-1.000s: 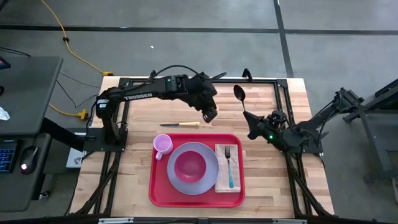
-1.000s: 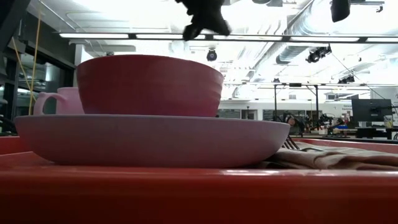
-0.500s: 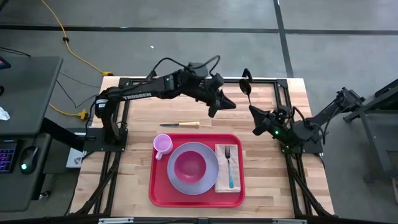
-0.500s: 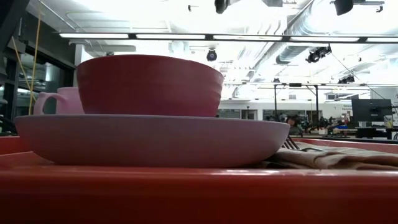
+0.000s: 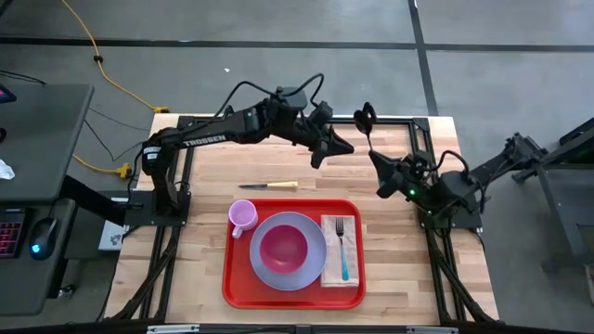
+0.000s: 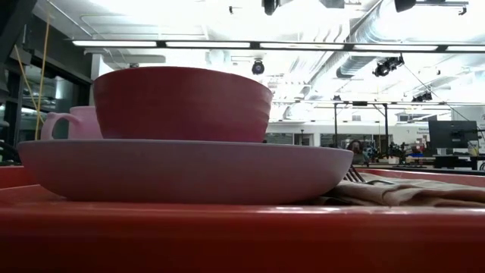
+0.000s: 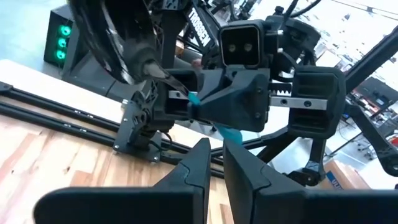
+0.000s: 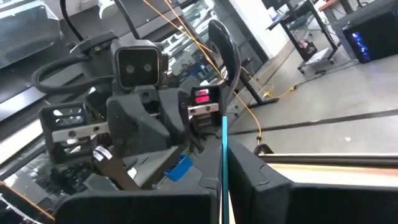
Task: Set up tray
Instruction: Put the blue spoon on the brown napkin to the left of the blue fork
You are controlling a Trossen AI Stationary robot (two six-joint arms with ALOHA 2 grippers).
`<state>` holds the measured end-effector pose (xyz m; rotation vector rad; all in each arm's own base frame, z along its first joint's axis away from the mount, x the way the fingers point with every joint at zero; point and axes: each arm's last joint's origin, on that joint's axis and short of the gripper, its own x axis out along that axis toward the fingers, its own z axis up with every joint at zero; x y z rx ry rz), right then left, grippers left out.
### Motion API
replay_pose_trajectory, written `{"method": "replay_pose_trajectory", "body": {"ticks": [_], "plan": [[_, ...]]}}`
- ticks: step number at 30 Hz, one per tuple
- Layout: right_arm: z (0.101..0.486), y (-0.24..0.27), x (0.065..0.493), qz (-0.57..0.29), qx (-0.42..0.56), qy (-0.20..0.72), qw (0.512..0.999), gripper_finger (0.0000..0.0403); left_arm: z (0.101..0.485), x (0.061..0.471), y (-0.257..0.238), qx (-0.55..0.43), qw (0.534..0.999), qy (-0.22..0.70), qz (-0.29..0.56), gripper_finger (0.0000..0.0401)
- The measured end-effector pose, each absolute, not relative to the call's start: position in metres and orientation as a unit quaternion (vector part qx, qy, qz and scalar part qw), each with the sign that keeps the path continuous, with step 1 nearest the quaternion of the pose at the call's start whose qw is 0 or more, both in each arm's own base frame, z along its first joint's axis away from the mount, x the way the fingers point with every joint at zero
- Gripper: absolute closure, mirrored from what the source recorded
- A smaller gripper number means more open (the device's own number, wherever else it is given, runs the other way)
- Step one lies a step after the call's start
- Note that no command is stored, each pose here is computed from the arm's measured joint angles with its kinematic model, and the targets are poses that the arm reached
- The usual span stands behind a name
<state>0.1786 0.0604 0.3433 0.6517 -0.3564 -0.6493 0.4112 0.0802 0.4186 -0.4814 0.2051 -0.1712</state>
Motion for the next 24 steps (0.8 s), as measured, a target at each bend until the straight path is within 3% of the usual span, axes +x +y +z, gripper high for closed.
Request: {"method": "replay_pose_trajectory", "body": {"ticks": [7,18,24], "plan": [[0.344,0.053,0.182,-0.301,0.311,-0.176,0.884,0.0403,0.421,0.411,0.081,-0.232,0.964,0.091,-0.09,0.0321],[0.349,0.049,0.183,-0.295,0.298,-0.192,0.887,0.0403,0.423,0.412,0.081,-0.241,0.964,0.077,-0.081,0.0197],[0.357,0.048,0.181,-0.284,0.284,-0.211,0.891,0.0403,0.427,0.413,0.082,-0.258,0.961,0.058,-0.077,0.0165]]}}
